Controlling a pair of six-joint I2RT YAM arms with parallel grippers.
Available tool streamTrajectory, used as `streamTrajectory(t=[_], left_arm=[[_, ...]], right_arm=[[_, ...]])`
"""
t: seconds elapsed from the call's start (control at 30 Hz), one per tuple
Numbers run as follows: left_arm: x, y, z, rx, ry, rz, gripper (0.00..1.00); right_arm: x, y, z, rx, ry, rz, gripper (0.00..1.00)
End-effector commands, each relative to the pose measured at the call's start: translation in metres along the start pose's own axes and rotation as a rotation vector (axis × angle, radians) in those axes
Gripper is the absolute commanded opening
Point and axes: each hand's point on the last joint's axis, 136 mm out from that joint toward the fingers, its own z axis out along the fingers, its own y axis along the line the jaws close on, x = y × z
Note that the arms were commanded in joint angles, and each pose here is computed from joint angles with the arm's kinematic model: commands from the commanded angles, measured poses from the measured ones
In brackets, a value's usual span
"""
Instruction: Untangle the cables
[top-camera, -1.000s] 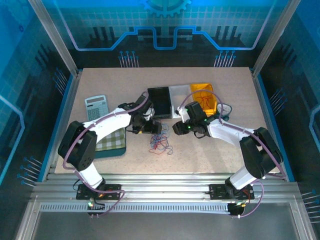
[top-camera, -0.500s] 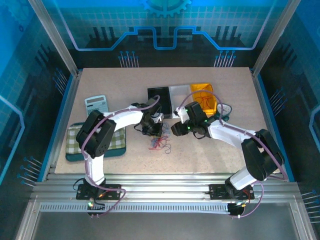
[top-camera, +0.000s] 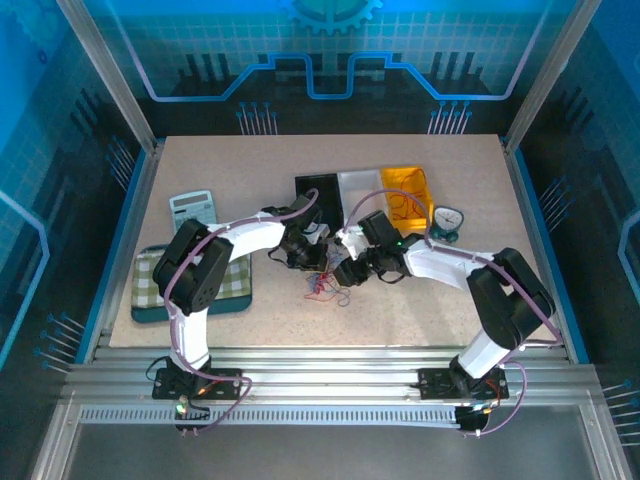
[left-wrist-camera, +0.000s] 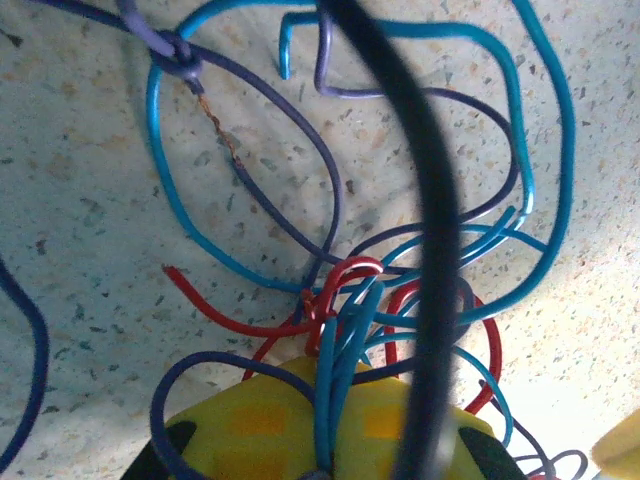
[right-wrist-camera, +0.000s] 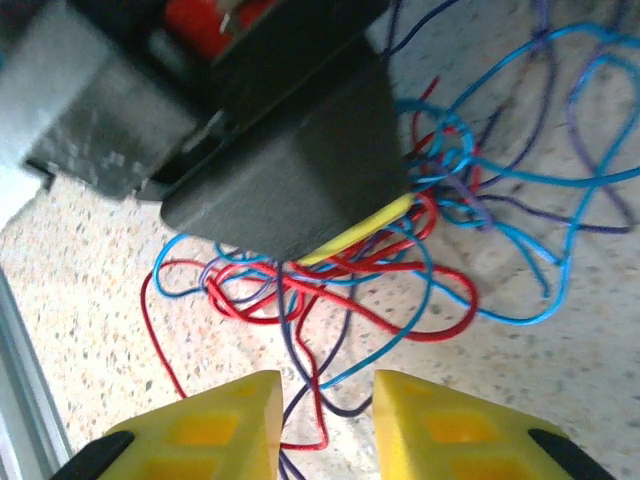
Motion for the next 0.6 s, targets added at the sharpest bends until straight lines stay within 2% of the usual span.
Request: streamTrajectory(t=[0.0, 0.2, 0.5, 0.57], left_arm=[[0.001, -0.005, -0.010, 0.032, -0.017, -0.009, 0.00], [0.003, -0.004, -0.010, 0.031, -0.017, -0.005, 0.00], [0.004, -0.002, -0.011, 0.023, -0.021, -0.004, 0.00], [0.003, -0.003, -0.012, 0.024, -0.023, -0.003, 0.00]], right_arm=[[0.000, 0.004, 0.005, -0.021, 0.016, -0.013, 0.25], [-0.009, -0.005, 0.006, -0.017, -0.014, 0.011, 0.19], [0.003, 0.000, 0.014, -0.053, 0.034, 0.015, 0.15], [0.003, -0.002, 0.015, -0.044, 0.037, 0.018, 0.10]])
